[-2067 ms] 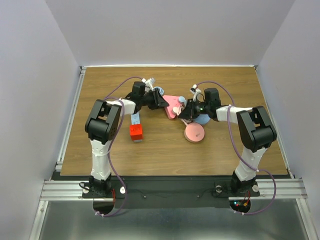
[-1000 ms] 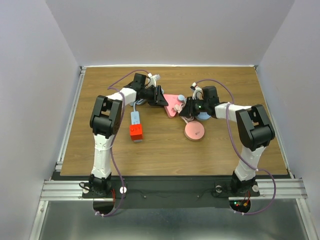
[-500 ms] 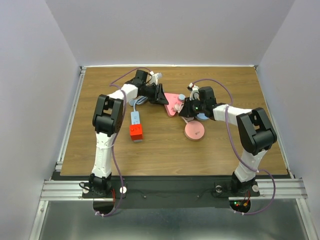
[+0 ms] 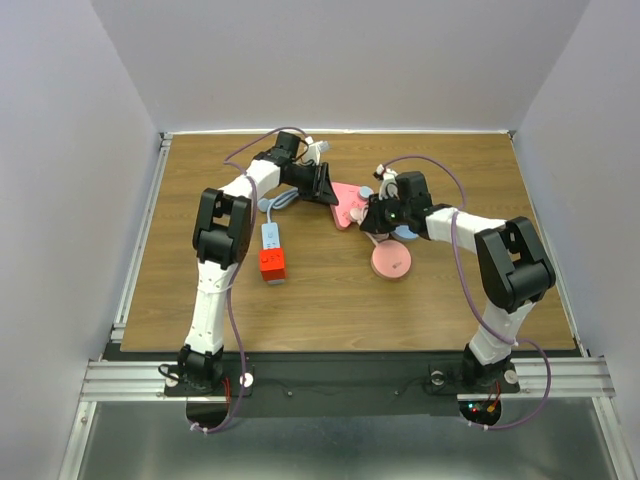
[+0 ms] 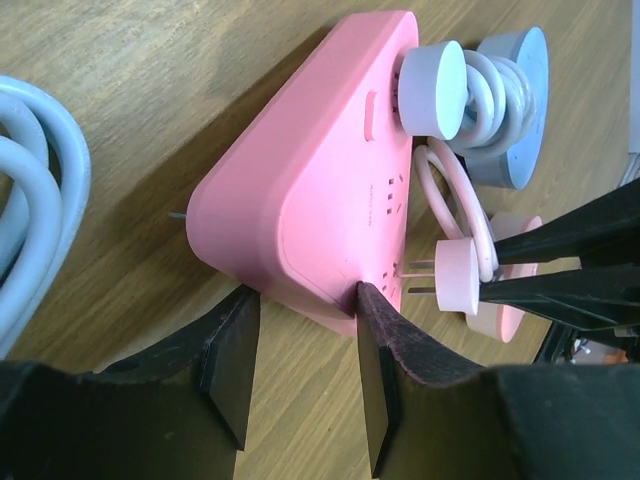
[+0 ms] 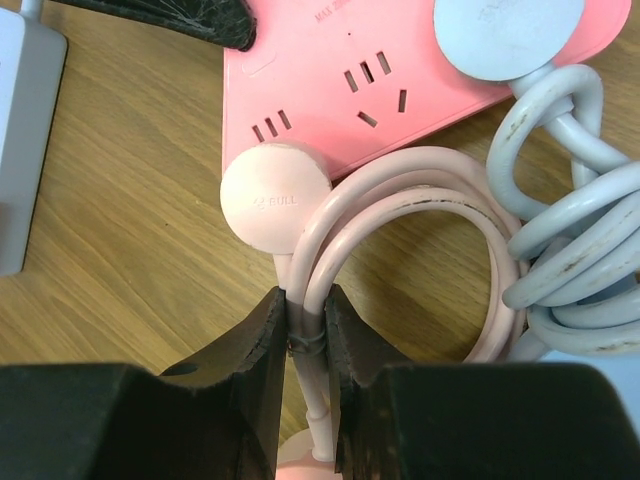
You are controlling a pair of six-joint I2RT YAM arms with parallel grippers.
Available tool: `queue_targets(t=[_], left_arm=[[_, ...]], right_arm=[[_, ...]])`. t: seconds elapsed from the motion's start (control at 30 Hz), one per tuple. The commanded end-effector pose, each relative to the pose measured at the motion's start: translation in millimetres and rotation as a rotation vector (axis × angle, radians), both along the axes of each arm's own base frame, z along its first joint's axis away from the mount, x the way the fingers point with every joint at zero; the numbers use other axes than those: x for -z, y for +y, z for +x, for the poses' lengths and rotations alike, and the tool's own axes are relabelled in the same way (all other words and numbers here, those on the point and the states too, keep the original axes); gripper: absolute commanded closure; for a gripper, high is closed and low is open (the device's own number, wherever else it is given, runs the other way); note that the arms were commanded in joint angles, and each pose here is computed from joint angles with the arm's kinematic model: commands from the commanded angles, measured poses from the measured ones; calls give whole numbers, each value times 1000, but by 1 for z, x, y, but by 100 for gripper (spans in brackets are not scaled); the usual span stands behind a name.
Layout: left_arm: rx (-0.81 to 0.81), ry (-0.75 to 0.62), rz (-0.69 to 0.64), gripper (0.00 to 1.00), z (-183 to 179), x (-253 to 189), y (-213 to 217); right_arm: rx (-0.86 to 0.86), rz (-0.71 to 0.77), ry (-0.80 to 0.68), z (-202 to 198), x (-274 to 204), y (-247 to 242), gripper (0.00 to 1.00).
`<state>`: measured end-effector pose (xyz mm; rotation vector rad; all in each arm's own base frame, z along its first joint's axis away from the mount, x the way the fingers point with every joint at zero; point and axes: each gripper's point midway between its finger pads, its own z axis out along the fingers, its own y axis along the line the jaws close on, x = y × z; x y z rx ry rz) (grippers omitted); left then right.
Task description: Insert the plug
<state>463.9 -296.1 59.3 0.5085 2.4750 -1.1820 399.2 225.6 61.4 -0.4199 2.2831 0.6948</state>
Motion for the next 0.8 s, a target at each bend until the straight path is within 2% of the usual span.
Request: queue_targets(t=[0.0,0.2,0.47,0.77], left_arm=[[31,-33,265,100,-3,69,35],[49,-34,265,100,-6,67,30],[53,-41,269,100,-7,63,30],[38,-55,283,100,-1,60,31]], right_arm=[[103,-106,-171,43,-33,-28,100],[66,-74,-194,53,-43,-15,100],[-35,-25,-239,41,-66,18,100],[-88,-14,-225,40,-58,26,100]])
